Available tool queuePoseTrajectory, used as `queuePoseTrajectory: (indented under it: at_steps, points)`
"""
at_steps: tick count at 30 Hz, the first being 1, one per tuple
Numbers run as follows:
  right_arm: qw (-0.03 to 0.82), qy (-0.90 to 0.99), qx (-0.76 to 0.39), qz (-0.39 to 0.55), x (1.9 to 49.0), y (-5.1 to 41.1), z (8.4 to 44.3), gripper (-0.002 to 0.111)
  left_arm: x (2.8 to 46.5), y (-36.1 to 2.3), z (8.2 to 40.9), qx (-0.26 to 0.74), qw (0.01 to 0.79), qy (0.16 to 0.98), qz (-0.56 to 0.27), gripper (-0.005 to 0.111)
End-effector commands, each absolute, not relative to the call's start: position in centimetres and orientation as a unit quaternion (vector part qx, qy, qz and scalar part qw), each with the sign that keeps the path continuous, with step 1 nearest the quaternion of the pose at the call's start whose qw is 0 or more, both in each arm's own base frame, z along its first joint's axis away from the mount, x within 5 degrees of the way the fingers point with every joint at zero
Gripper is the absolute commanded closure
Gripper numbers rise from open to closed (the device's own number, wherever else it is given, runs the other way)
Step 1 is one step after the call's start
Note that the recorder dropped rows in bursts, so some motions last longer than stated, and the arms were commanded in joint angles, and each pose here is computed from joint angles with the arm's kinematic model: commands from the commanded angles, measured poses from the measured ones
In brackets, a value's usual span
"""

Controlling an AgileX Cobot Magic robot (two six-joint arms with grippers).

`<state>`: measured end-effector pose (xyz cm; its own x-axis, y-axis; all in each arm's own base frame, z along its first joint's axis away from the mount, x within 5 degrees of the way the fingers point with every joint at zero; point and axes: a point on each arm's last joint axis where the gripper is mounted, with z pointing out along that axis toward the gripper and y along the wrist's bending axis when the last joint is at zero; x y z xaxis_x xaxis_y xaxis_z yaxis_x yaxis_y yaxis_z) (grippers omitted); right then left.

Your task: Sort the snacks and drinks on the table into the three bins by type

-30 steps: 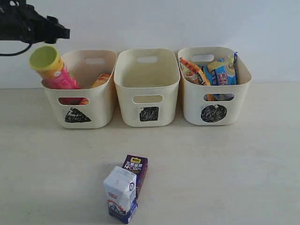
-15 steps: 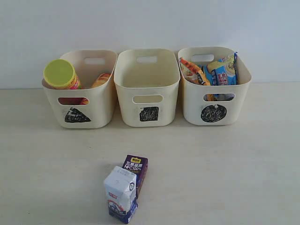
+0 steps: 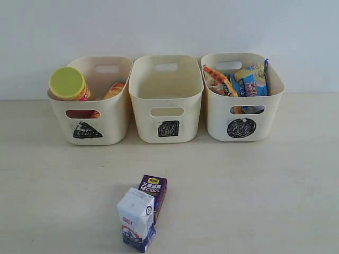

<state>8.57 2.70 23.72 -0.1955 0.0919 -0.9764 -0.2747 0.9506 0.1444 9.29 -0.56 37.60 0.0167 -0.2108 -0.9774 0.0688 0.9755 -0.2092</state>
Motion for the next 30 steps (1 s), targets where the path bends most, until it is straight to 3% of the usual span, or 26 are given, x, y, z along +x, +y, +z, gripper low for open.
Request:
queuePoseTrajectory:
  at_steps: [1,7,12,30]
  points:
    - [0.633,0.758,-0.058,0.146,8.5,2.7,23.8,0.108,5.7,-0.9,34.6,-0.051,0.739,0.665,-0.097,0.103]
    - [0.633,0.758,-0.058,0.146,8.5,2.7,23.8,0.108,3.3,-1.4,30.1,-0.041,0.750,0.652,-0.101,0.103]
    - [0.632,0.759,-0.058,0.146,8.5,2.7,23.8,0.108,3.5,-2.3,26.7,-0.011,0.685,0.716,-0.131,0.103]
    - [0.632,0.759,-0.058,0.146,8.5,2.7,23.8,0.108,3.5,-2.5,26.8,-0.028,0.682,0.712,-0.167,0.103]
